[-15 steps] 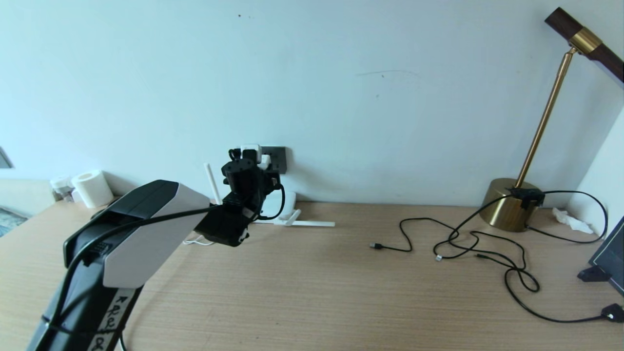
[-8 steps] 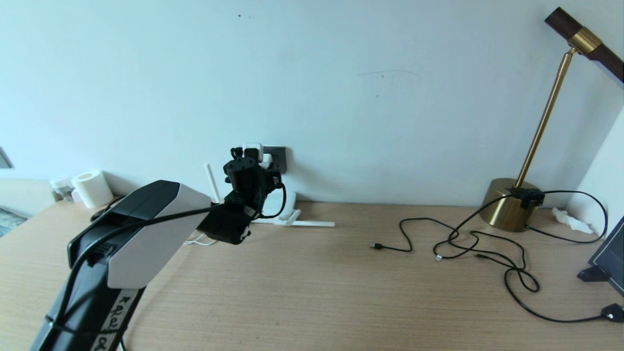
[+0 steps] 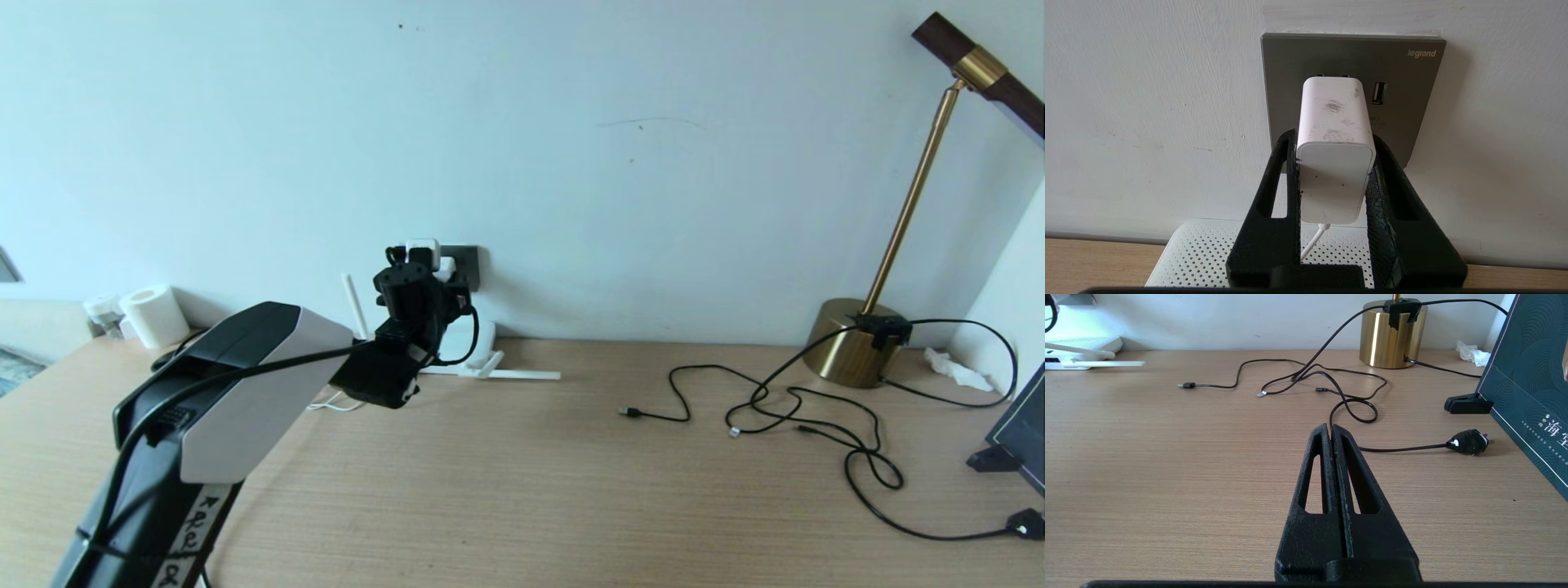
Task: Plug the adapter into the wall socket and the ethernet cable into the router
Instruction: Plug plug into socket
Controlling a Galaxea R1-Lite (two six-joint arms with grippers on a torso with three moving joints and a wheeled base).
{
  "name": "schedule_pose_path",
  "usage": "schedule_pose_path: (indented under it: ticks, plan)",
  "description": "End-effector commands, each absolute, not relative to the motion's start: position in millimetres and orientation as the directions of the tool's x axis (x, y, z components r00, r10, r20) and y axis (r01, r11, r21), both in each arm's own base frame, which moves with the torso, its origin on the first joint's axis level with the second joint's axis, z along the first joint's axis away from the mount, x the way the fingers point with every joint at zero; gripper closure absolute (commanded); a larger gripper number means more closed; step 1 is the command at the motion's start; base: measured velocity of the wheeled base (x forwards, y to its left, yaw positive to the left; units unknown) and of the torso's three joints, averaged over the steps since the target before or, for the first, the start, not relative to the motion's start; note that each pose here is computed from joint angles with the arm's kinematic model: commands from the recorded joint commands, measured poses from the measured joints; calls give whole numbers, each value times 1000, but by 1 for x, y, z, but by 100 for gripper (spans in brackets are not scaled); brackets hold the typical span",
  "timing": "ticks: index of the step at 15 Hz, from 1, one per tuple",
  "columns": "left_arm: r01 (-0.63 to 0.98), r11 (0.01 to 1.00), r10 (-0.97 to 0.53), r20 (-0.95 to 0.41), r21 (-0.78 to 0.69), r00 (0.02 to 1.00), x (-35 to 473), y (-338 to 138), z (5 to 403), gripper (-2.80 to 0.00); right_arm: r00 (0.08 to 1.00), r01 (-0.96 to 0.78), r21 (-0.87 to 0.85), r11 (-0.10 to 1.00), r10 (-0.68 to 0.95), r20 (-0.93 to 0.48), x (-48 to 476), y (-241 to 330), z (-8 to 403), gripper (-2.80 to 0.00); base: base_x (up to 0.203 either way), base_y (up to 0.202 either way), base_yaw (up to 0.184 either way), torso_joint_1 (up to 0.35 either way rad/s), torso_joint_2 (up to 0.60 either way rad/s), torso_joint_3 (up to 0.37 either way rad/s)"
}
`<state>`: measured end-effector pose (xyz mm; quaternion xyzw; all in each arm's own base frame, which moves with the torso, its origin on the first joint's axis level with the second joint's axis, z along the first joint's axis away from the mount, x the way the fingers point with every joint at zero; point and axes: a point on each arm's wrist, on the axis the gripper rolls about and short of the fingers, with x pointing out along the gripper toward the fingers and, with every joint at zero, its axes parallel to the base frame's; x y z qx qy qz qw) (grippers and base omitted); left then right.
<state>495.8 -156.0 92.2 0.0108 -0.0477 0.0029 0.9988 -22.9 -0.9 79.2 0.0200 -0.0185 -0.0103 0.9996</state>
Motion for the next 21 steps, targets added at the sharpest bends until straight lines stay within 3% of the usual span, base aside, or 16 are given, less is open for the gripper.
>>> schedule_pose_path:
  ticks: [1, 21]
  plan:
    - [-12, 1000, 10, 100, 20, 995, 497, -152, 93, 0, 999, 20, 41, 999, -21, 26, -22, -1, 76, 0, 0, 0, 0, 0, 0, 0]
    - [-14, 1000, 12, 90, 24, 996, 504, -152, 93, 0, 999, 20, 41, 999, -21, 26, -22, -1, 76, 0, 0, 0, 0, 0, 0, 0]
